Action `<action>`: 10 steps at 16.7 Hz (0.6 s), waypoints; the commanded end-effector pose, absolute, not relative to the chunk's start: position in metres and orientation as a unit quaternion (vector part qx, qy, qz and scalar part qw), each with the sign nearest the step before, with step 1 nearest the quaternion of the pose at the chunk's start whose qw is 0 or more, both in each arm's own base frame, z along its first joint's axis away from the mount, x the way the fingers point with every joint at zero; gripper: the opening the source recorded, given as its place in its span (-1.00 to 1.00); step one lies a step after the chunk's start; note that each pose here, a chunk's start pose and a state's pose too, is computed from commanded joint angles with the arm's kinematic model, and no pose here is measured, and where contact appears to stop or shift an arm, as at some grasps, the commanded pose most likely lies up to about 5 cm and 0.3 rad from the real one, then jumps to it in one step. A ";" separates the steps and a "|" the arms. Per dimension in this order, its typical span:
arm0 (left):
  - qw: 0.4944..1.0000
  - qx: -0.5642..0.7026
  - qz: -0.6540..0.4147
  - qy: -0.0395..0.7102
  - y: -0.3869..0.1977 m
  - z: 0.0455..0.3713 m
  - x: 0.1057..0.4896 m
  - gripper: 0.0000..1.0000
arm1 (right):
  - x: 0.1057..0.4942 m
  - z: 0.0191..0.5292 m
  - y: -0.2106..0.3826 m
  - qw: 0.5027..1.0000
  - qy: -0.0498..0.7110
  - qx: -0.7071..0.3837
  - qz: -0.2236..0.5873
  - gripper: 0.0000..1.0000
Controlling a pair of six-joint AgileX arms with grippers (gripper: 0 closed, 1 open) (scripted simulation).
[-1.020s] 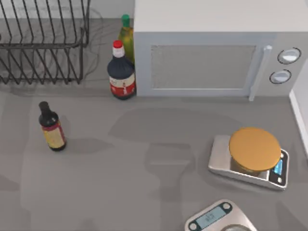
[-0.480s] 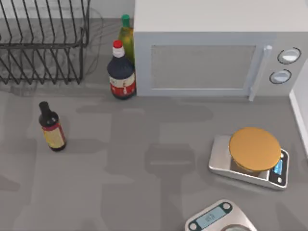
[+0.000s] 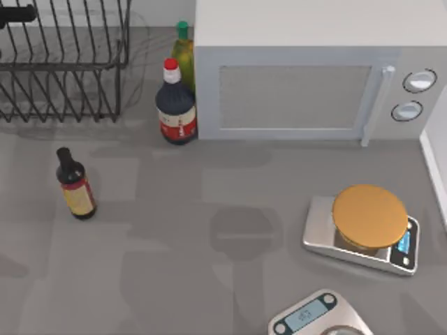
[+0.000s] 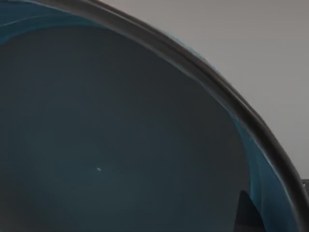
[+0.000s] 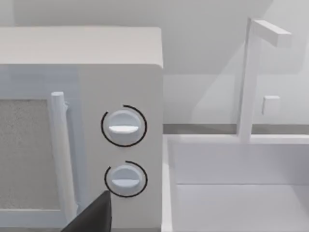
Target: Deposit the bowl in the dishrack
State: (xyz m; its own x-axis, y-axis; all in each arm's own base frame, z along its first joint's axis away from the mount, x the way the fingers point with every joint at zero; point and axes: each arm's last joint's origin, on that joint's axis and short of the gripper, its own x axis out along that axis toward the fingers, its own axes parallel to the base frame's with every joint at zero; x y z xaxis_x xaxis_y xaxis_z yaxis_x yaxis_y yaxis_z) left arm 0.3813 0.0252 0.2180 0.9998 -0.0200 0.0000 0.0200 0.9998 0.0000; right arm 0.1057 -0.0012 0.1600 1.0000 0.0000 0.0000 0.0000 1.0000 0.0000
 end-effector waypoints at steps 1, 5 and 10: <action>1.000 0.000 -0.010 0.000 0.025 0.218 0.381 -1.00 | 0.106 0.160 -0.001 1.000 0.000 0.000 0.000 1.00; 1.000 0.000 -0.010 0.000 0.025 0.218 0.381 -0.40 | 0.106 0.160 -0.001 1.000 0.000 0.000 0.000 1.00; 1.000 0.000 -0.010 0.000 0.025 0.218 0.381 0.36 | 0.106 0.160 -0.001 1.000 0.000 0.000 0.000 1.00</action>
State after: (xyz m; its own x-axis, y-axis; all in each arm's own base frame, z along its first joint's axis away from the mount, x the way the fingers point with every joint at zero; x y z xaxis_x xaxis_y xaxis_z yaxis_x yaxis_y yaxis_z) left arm 0.3813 0.0252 0.2180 0.9998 -0.0200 0.0000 0.0200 0.9998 0.0000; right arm 0.1057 -0.0012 0.1600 1.0000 0.0000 0.0000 0.0000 1.0000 0.0000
